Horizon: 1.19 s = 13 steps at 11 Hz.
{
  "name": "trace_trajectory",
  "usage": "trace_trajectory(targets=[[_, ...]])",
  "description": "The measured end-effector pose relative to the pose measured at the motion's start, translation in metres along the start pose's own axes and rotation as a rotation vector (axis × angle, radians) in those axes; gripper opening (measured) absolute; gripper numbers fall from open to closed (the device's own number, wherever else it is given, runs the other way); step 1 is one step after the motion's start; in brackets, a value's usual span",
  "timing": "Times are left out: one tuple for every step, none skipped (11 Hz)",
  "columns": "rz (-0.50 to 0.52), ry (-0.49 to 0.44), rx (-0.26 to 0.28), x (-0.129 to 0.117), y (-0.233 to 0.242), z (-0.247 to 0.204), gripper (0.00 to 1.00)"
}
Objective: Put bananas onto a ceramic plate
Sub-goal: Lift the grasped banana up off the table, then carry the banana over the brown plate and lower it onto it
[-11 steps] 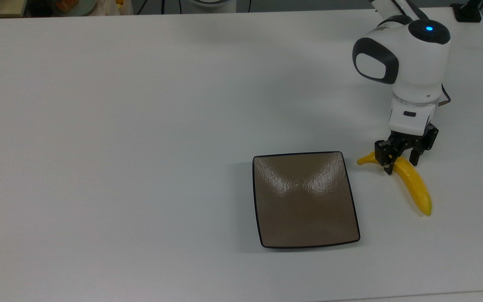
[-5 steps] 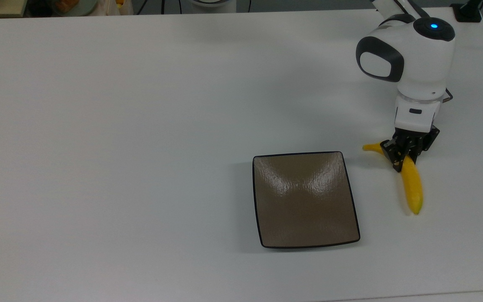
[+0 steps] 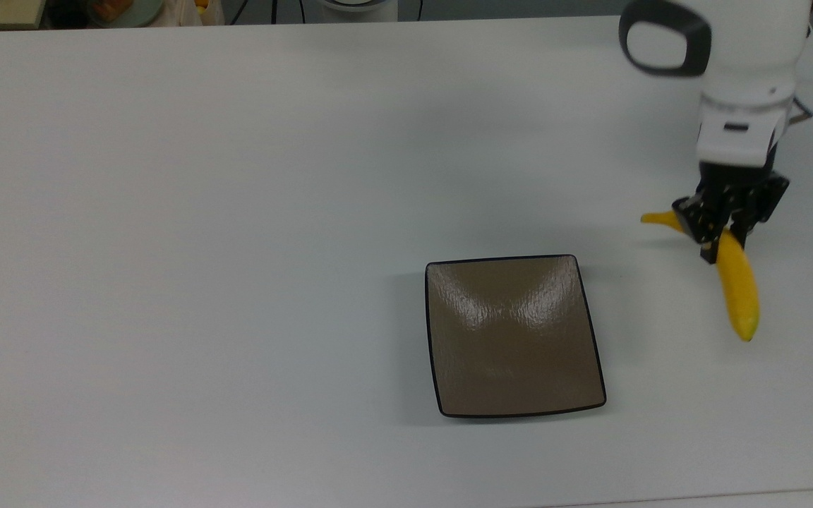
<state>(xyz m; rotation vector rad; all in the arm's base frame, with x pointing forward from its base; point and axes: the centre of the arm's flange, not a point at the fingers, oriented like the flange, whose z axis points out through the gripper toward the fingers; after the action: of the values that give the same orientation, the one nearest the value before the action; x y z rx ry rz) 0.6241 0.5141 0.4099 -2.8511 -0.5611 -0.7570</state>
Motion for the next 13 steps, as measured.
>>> trace_trajectory(targets=[[0.008, 0.018, -0.006, 0.013, 0.005, -0.032, 0.35], [0.013, 0.026, -0.015, 0.022, 0.009, -0.061, 0.35], [0.021, 0.031, -0.023, 0.028, 0.016, -0.085, 0.35], [0.037, 0.039, -0.030, 0.034, 0.027, -0.104, 0.35], [0.047, 0.051, -0.034, 0.039, 0.041, -0.121, 0.35], [0.045, 0.050, -0.023, 0.041, 0.052, -0.133, 0.35], [0.037, 0.040, -0.005, 0.042, 0.065, -0.143, 0.35], [0.027, 0.014, -0.002, 0.043, 0.085, -0.146, 0.35], [0.009, -0.005, -0.001, 0.045, 0.110, -0.144, 0.35], [-0.009, -0.013, -0.001, 0.047, 0.136, -0.141, 0.35], [-0.031, -0.019, -0.005, 0.048, 0.162, -0.138, 0.35], [-0.058, -0.026, -0.012, 0.048, 0.184, -0.135, 0.35], [-0.084, -0.036, -0.021, 0.047, 0.201, -0.130, 0.35]])
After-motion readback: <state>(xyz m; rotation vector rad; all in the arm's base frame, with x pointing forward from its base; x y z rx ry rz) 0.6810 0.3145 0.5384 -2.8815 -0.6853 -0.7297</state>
